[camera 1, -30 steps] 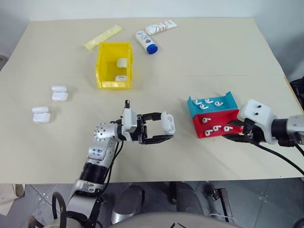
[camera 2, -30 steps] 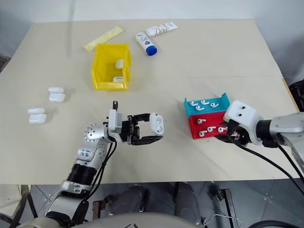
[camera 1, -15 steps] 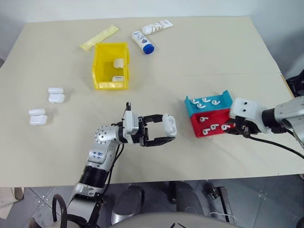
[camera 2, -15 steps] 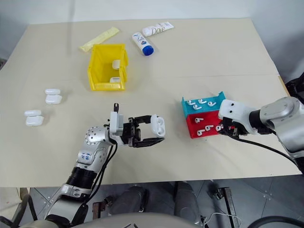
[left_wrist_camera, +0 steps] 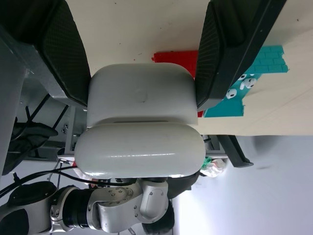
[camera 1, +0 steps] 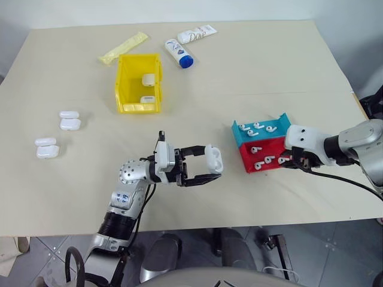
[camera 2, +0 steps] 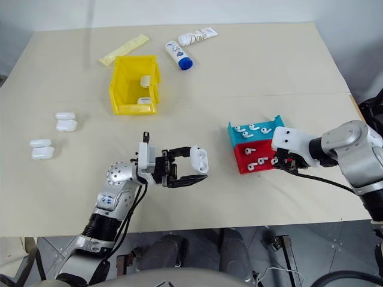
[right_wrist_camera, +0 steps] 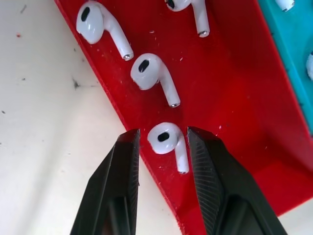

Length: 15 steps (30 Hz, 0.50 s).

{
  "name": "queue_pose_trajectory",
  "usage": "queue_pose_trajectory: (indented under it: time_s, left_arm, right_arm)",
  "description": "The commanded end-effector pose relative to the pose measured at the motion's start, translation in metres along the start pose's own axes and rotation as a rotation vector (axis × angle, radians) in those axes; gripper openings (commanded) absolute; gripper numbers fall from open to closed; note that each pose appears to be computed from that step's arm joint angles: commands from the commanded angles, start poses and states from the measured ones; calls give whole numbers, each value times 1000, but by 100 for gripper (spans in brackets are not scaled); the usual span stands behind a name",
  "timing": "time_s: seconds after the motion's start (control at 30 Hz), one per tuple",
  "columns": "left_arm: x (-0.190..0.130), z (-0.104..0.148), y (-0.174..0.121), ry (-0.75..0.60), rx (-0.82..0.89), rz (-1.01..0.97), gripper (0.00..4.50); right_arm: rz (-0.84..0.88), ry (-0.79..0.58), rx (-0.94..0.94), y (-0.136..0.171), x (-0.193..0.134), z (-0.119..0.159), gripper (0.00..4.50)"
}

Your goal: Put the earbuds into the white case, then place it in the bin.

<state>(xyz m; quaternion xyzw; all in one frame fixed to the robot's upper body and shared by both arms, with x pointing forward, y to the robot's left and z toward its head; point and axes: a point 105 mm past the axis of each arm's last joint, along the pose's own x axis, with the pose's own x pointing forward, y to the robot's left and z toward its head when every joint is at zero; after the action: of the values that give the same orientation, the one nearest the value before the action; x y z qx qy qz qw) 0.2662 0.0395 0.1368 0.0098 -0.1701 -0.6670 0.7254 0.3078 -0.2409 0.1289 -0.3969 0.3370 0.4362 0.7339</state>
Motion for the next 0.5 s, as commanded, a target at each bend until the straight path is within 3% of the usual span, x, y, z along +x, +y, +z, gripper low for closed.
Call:
queue_pose_trajectory:
  time_s: [0.03,0.37,0.5]
  left_arm:
    - [2,11,-1,-19,41,-9,279]
    - [-2,12,-2,-9,42,12,279]
    - [-3,12,-2,-5,41,15,279]
  right_arm:
    - [-13,-3,-28,-4,-2,4,156]
    - [3,5,-27,-5,3,1,156]
    - [4,-11,-24,-5,4,4,66]
